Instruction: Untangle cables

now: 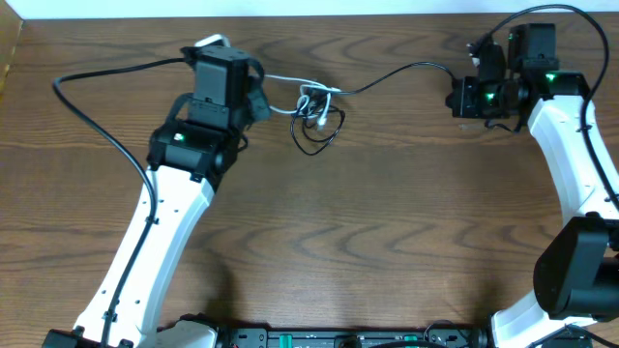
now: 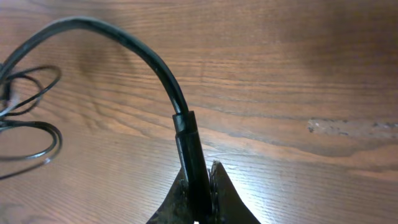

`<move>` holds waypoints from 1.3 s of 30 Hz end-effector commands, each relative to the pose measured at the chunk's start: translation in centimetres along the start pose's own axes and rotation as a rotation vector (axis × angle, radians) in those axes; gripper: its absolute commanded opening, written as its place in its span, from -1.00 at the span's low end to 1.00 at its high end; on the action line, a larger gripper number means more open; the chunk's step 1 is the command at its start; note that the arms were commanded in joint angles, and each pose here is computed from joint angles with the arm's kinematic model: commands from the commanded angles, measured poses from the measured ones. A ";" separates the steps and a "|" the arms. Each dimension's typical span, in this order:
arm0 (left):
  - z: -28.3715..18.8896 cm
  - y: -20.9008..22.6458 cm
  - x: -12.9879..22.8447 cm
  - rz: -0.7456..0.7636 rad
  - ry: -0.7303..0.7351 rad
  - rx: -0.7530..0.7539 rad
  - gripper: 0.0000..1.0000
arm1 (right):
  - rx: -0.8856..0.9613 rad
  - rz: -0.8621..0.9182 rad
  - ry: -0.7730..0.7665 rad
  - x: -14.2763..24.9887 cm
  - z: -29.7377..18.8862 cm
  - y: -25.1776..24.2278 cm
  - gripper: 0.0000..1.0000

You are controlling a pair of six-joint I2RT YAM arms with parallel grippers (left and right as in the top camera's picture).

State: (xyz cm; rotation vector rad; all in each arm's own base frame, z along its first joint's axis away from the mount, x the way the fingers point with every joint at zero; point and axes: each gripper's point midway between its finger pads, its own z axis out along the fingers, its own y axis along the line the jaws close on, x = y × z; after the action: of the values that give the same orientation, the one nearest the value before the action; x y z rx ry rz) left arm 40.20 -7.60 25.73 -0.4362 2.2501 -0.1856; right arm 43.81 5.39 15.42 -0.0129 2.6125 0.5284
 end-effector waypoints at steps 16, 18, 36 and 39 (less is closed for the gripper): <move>-1.0 7.5 -4.9 -0.103 -0.167 -0.274 -0.84 | 0.255 0.040 0.027 1.2 -2.1 -5.6 -0.98; -1.1 9.3 -5.5 -0.132 -0.177 -0.309 -0.85 | 0.266 0.065 0.024 1.2 -2.5 -6.6 -0.98; -0.4 11.3 -5.9 -0.345 -0.110 -0.180 -0.84 | 0.314 0.212 0.029 2.3 -4.6 -11.2 -0.98; -0.2 8.7 -5.3 -0.323 -0.070 -0.093 -0.84 | 0.302 0.193 0.037 2.3 -4.2 -10.3 -0.98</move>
State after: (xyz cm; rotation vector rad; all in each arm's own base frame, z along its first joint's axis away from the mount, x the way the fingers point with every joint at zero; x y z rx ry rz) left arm 40.29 5.80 25.57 -0.9197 2.1020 -0.0588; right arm 40.95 -6.81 13.23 0.3609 2.7309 0.1803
